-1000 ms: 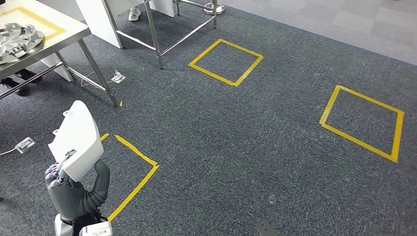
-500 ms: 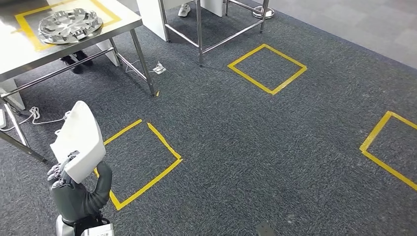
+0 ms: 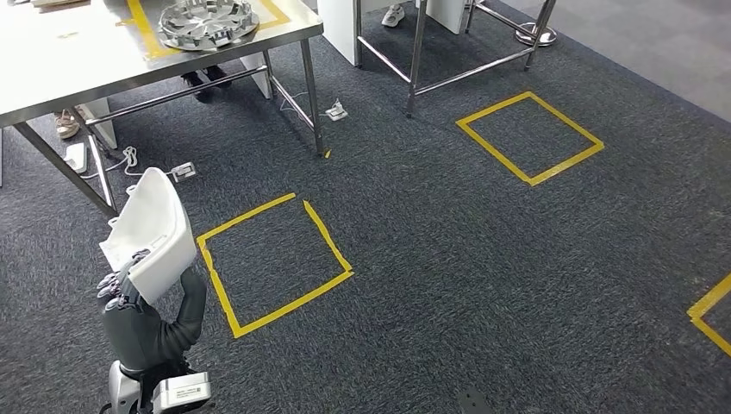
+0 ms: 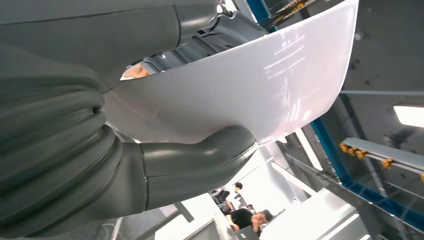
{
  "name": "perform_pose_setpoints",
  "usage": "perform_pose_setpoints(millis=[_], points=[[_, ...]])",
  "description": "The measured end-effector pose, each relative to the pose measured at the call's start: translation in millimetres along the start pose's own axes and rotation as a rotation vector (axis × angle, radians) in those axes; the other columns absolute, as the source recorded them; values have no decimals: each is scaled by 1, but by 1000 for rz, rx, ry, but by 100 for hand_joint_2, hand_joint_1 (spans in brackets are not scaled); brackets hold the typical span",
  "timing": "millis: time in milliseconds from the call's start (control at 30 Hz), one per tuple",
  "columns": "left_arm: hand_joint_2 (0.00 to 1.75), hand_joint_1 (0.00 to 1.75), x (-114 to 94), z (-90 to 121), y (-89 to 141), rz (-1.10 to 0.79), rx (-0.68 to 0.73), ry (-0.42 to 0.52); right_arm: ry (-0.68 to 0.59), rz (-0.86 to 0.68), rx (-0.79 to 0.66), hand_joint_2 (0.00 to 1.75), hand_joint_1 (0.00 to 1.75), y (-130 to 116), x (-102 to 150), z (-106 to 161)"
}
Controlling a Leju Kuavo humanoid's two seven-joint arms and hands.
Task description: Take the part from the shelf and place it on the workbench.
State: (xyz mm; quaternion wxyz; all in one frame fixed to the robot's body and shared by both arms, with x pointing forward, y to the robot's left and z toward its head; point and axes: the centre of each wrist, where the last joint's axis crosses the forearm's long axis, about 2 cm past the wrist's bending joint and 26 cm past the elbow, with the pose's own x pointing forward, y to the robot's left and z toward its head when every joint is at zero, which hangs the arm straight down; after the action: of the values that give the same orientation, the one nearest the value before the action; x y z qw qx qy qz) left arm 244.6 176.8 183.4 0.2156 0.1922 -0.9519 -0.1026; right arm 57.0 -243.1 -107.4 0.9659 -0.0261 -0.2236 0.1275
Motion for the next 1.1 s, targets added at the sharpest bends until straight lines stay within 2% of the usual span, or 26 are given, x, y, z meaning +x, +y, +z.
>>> perform_pose_setpoints(millis=[833, 1100], points=[[175, 175, -6, -1, -11, -8, 16, 19, 10, -31, -4, 0, 0, -4, -2, 0], [175, 175, -9, -8, -12, 1, 52, 21, 9, -66, -31, 0, 0, -5, 1, -1]])
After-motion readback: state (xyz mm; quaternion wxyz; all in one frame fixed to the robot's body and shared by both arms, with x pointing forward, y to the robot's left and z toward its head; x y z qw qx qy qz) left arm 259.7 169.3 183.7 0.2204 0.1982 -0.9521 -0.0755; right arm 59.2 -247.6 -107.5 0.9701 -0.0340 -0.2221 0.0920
